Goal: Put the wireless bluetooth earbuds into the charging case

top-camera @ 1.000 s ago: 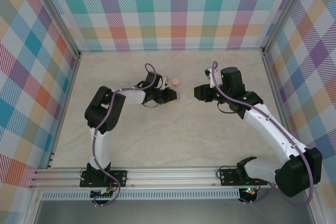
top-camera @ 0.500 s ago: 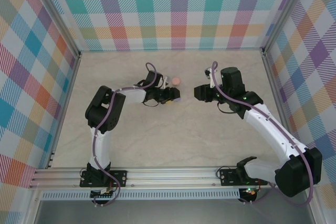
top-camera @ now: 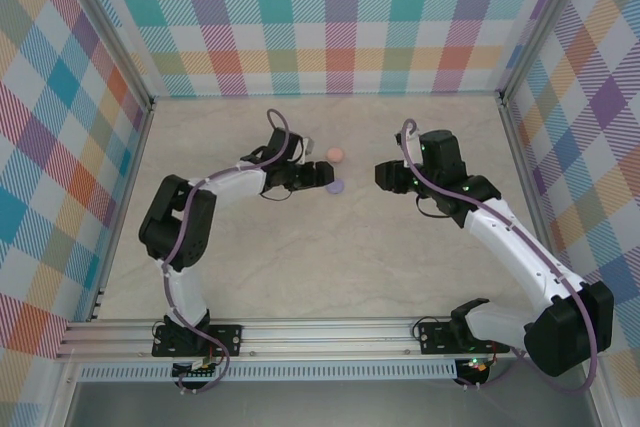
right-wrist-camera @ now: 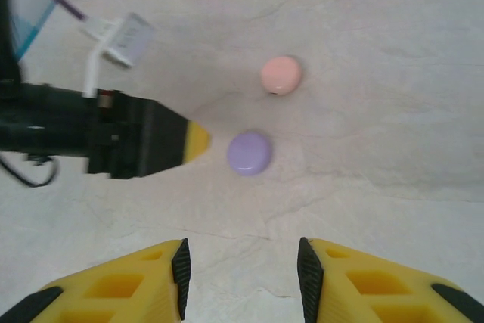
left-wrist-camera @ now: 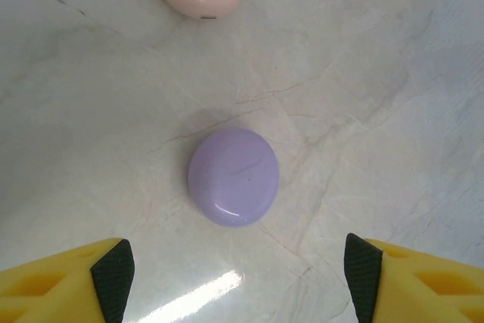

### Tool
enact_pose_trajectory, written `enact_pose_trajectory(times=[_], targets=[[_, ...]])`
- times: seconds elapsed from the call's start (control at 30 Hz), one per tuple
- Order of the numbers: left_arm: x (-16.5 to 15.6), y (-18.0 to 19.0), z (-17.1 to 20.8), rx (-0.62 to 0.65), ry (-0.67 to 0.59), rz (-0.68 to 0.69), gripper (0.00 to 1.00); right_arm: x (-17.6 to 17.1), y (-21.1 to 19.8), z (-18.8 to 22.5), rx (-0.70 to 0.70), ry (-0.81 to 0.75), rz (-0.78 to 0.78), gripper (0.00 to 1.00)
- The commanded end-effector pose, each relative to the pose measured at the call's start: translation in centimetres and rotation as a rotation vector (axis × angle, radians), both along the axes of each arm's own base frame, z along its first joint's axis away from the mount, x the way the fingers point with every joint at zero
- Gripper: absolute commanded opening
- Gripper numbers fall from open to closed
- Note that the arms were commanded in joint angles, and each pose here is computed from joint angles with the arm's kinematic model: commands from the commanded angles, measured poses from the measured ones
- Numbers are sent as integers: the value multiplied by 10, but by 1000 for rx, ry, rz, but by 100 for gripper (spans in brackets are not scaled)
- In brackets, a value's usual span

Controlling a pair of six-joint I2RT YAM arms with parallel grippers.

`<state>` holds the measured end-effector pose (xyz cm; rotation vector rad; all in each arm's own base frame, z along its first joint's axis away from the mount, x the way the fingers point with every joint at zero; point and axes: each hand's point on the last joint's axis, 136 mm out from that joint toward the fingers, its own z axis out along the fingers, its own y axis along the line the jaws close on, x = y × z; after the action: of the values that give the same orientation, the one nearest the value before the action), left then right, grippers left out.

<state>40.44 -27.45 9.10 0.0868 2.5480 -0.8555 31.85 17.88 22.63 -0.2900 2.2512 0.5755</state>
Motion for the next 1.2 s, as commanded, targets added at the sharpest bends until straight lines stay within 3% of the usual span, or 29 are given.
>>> enact_pose_trajectory(times=[0.0,0.17,0.47,0.7,1.17], targets=[[-3,30,23,99,-83,37,75,3,-27,-8,-79,-10,-133,45],[-14,57,48,169,-163,88,75,7,-60,-21,-211,-25,-273,45],[-35,114,73,341,-299,195,79,13,-95,-28,-393,-136,-360,46],[-39,155,84,433,-403,312,83,22,-116,-26,-420,-215,-425,48],[-29,231,68,655,-512,520,91,26,-209,-69,-394,-165,-787,54]])
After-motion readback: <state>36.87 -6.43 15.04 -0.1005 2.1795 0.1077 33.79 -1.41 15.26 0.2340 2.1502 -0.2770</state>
